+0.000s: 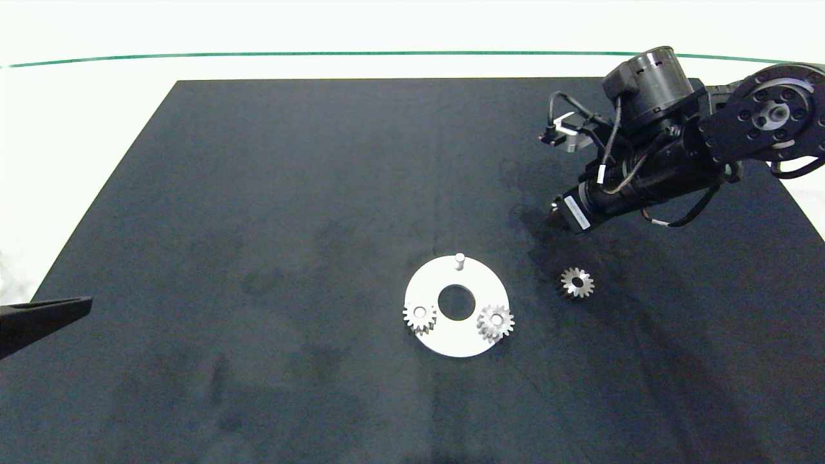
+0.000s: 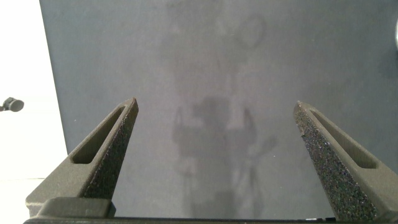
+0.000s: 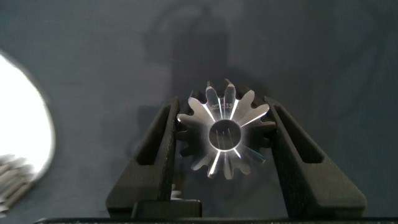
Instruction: Remove an incorrectly installed larger gear and replace it with the correct smaller gear
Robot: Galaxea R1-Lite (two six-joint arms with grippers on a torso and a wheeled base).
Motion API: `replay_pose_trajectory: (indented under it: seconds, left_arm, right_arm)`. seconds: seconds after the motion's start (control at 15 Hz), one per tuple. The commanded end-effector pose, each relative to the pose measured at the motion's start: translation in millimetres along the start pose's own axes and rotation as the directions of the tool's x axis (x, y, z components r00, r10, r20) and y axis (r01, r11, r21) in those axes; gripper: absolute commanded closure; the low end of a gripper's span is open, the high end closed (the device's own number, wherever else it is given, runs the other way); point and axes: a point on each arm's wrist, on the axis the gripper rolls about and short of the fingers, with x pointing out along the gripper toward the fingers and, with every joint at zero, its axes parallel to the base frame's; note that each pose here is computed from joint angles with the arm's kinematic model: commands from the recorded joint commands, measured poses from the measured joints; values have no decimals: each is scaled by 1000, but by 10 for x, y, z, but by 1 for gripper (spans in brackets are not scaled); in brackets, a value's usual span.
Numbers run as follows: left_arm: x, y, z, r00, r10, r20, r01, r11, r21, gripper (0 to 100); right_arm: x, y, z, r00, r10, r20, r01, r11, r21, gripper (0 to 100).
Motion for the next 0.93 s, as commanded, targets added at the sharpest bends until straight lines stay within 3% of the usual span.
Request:
replay_pose_trajectory:
  seconds: [0.07,0.87,0.93]
  left_arm:
    - [31,22,-24,999,24,-21,-24,1000,-9,0]
    - [56,21,-51,999,25,-35,-25,1000,-10,0]
    - [56,21,-51,999,25,-35,-25,1000,-10,0]
  right_arm:
    - [35,-165,-83,999,-26,-28,28,998,58,66]
    - [263,-231,-191,995,-34,-93,44,993,113,66]
    - [262,-226,-189,995,-34,-93,45,992,117,0]
